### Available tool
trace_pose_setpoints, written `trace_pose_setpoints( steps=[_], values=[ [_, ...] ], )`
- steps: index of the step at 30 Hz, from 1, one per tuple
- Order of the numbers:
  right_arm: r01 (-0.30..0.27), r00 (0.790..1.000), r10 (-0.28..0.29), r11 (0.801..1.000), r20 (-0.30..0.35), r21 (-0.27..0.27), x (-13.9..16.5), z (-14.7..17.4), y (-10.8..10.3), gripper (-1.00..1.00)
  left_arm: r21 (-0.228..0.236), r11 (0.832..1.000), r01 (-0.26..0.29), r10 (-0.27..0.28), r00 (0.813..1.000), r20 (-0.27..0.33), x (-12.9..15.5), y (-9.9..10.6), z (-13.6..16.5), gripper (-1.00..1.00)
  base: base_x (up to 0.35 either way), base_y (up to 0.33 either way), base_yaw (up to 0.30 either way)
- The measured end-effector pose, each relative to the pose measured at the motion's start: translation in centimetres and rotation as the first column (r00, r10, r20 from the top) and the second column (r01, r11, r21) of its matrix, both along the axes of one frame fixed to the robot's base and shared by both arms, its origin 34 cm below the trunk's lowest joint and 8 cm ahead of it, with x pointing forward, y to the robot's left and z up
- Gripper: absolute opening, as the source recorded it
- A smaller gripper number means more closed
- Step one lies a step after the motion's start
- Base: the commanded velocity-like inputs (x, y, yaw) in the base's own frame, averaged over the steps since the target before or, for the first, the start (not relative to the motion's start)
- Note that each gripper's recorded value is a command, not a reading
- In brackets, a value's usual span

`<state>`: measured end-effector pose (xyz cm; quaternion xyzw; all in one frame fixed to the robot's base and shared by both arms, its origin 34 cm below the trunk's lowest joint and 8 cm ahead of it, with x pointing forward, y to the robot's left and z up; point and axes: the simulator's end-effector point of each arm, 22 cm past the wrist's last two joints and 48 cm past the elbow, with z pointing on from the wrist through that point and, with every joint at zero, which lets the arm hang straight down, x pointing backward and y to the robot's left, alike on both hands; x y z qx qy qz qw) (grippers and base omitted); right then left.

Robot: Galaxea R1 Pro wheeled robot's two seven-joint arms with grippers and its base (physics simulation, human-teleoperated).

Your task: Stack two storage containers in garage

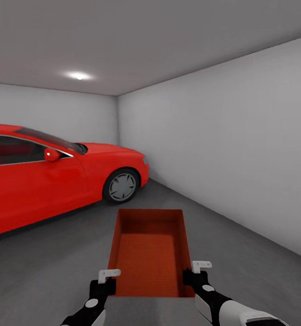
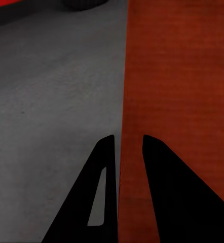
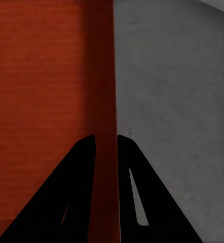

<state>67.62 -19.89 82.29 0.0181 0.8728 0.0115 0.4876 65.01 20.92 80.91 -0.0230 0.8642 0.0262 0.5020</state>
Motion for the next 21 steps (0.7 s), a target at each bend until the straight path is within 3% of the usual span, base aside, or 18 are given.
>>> trace_pose_setpoints(
  steps=[10, 21],
  values=[
    [0.0, 1.0, 0.0, 1.0, 0.001, 0.0, 0.04, 0.05, 0.01, -1.0, 0.0, 1.0, 0.0, 0.0, 1.0, 0.001, 0.02, 0.01, 0.03, -1.0, 0.301, 0.188, -0.274],
    [0.0, 1.0, 0.0, 1.0, 0.001, 0.0, 0.03, 0.05, 0.01, -1.0, -0.001, 1.0, 0.0, 0.0, 1.0, 0.001, 0.01, 0.01, 0.02, -1.0, 0.32, 0.015, -0.274]
  ],
)
